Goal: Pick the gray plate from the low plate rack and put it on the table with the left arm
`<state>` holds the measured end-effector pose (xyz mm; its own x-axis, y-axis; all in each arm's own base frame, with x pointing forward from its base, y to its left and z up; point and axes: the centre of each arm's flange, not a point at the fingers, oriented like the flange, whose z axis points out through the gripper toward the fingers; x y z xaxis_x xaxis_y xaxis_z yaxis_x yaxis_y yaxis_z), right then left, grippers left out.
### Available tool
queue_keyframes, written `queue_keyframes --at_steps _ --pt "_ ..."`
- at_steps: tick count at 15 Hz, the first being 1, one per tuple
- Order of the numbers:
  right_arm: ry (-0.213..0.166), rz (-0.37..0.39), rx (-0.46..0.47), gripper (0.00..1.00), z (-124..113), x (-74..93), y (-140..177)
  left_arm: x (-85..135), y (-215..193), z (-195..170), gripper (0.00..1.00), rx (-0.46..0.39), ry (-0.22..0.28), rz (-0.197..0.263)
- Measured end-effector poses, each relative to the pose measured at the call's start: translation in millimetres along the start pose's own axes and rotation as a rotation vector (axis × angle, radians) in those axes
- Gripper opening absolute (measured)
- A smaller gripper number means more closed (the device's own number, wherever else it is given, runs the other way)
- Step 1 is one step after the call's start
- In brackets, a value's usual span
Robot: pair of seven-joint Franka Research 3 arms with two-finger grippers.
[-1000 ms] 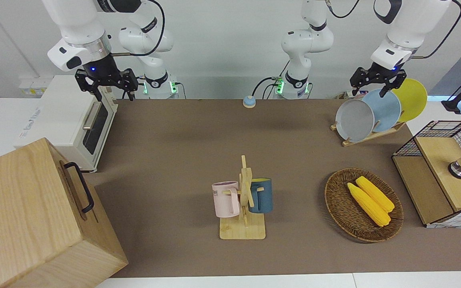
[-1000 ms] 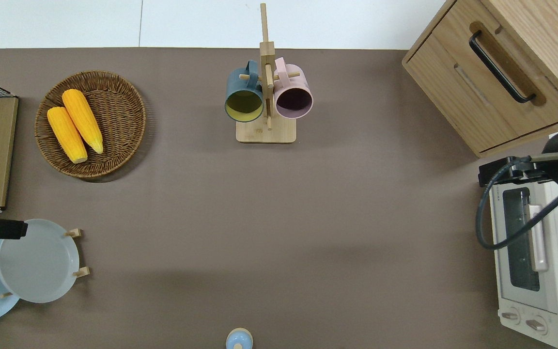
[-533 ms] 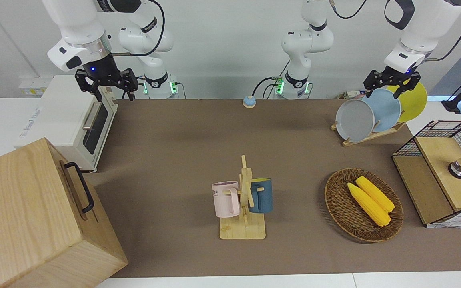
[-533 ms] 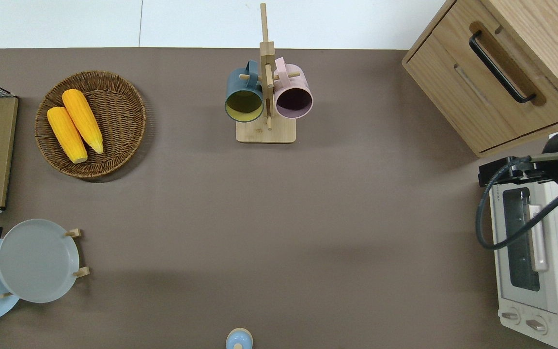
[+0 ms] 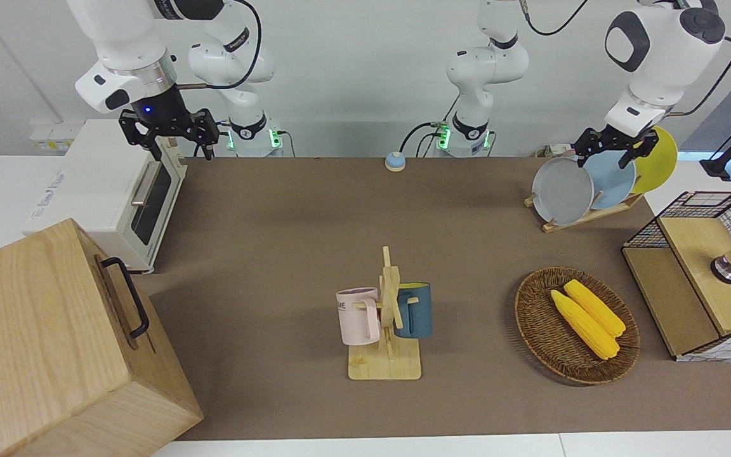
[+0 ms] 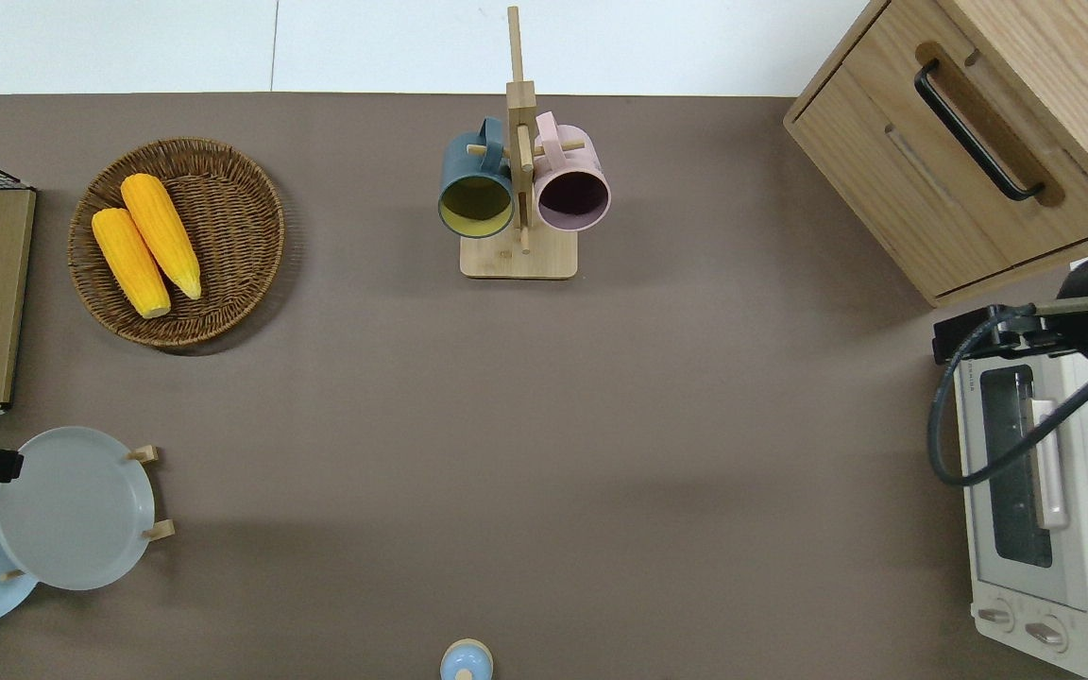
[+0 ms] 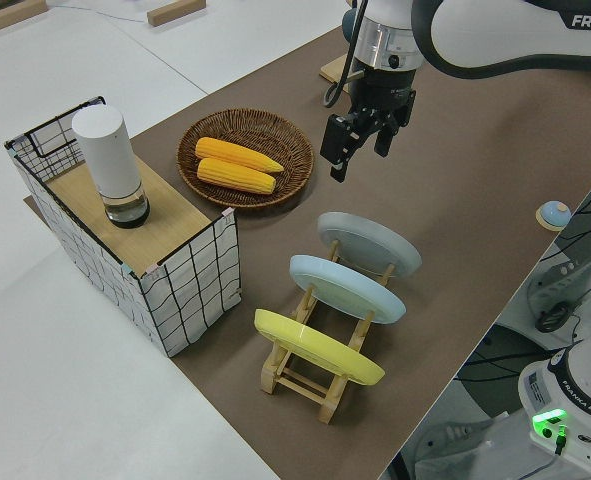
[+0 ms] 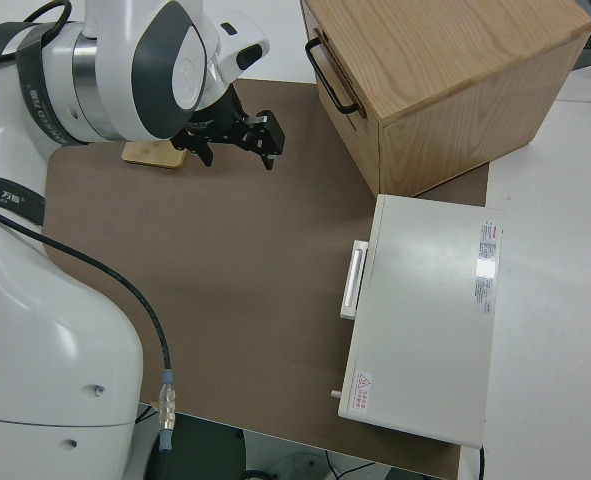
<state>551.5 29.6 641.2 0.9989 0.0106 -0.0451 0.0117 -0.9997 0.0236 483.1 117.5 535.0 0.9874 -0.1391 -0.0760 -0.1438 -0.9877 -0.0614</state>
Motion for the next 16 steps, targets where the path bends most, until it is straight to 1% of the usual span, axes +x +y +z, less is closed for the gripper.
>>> queue_keyframes --at_steps 3,7,10,12,16 --pt "0.0 0.0 0.0 0.99 0.0 0.0 0.0 -3.2 -3.2 24.9 1.0 -0.004 -0.004 -0.007" --pt "0.0 0.0 0.0 0.99 0.0 0.0 0.0 -5.7 0.8 53.9 1.0 -0.007 -0.003 -0.002" --pt "0.0 0.0 0.0 0.99 0.0 0.0 0.0 -7.5 3.6 78.1 1.0 -0.005 0.01 0.001" --pt "0.0 0.0 0.0 0.99 0.0 0.0 0.0 -10.9 0.4 91.4 1.0 -0.004 0.019 -0.008" --pt "0.0 0.0 0.0 0.99 0.0 0.0 0.0 -15.7 -3.3 108.5 1.0 -0.002 0.034 -0.018"
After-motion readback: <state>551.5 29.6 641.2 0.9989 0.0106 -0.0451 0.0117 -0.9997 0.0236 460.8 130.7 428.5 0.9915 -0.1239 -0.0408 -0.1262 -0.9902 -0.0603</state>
